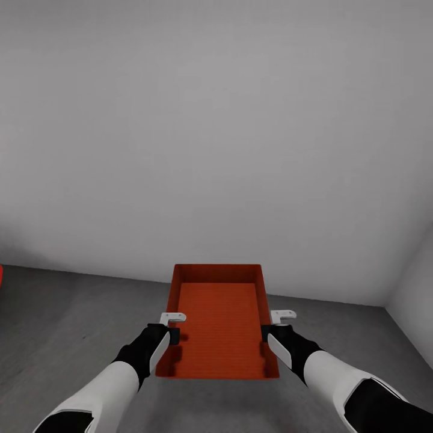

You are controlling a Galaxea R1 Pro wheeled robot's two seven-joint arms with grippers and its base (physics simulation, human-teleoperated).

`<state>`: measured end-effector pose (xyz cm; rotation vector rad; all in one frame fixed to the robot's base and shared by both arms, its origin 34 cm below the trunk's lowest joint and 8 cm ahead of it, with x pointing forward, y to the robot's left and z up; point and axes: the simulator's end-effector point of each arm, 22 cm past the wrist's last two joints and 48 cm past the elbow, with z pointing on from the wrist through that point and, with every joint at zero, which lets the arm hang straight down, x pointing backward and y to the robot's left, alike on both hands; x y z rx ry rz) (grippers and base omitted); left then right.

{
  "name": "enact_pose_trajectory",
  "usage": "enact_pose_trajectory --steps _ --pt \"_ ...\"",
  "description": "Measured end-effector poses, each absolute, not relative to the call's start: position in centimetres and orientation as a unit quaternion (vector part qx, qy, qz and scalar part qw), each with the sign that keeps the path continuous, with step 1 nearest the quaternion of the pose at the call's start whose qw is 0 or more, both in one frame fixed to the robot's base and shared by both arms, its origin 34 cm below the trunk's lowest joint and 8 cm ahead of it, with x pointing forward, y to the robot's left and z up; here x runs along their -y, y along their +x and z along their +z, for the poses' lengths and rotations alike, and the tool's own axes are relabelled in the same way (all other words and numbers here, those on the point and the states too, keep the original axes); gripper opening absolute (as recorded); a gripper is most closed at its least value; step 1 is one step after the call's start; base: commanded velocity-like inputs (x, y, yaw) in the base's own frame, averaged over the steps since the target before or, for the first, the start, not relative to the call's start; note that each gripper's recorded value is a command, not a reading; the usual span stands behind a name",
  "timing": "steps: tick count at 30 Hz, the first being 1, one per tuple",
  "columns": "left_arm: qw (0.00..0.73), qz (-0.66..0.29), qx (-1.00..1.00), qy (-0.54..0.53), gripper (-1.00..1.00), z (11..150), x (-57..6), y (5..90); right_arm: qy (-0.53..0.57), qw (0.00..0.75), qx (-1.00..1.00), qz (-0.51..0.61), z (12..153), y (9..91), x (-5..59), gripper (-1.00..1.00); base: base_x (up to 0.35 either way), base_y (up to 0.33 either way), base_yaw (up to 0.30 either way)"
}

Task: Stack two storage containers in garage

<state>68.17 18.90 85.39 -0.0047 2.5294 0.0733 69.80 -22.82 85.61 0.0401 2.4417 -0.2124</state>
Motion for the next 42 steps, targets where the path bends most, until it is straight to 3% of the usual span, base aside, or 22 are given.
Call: enact_pose_trajectory --steps 42 --pt "0.293 0.033 -0.955 0.006 -1.0 84.3 -19.1 68.9 0.025 0.33 -0.941 -0.076 83.7 70.0 22.6 -1.0 0.0 0.0 0.0"
